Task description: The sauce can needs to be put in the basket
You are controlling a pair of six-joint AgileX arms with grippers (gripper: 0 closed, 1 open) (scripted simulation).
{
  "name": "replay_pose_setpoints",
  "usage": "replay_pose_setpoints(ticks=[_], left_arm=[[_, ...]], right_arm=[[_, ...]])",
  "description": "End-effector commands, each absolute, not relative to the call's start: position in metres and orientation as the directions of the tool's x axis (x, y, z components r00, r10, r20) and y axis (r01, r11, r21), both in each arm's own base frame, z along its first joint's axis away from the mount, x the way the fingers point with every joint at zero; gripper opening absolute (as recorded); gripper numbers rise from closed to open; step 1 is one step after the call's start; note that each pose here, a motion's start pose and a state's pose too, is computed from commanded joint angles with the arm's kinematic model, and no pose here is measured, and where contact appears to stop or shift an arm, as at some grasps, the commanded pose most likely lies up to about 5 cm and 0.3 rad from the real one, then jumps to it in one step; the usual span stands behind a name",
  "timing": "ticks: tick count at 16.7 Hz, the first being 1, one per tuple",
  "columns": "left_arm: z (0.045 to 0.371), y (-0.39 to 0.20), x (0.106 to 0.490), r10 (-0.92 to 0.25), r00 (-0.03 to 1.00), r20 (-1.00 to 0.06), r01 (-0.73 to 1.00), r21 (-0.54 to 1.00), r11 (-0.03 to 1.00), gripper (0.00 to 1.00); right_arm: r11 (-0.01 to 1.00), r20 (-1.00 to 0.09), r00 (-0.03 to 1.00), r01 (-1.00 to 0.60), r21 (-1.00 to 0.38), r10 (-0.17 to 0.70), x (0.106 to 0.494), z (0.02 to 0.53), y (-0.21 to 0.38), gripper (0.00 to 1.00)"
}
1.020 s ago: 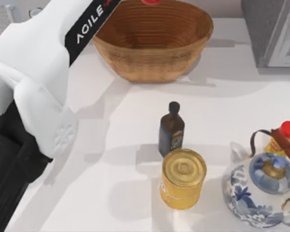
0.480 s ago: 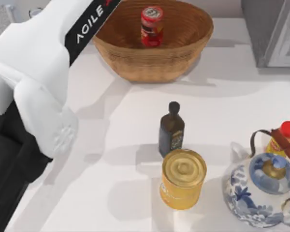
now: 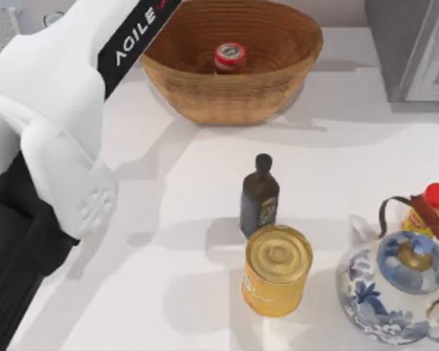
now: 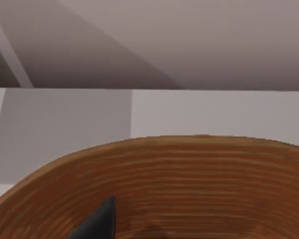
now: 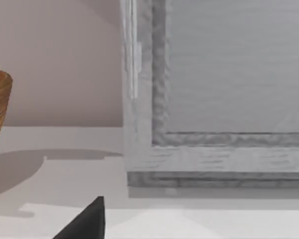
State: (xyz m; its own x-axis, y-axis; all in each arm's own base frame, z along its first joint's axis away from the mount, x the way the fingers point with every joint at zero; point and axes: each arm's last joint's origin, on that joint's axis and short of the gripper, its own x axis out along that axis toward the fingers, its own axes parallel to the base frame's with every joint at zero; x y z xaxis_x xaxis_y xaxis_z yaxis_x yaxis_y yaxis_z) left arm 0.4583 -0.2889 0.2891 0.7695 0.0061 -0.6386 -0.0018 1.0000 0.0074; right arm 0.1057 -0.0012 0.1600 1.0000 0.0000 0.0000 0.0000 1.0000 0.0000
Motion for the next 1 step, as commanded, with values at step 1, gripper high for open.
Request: replay_pose_setpoints(ticks=[1], left_arm=[[0.2891, -0.2889, 0.4583, 0.006, 0.770, -0.639, -0.002, 0.007, 1.000, 1.00]], right_arm=[[1.000, 0.000, 1.000, 0.000, 0.000, 0.000, 0.1057, 0.1600, -0.0012, 1.00]])
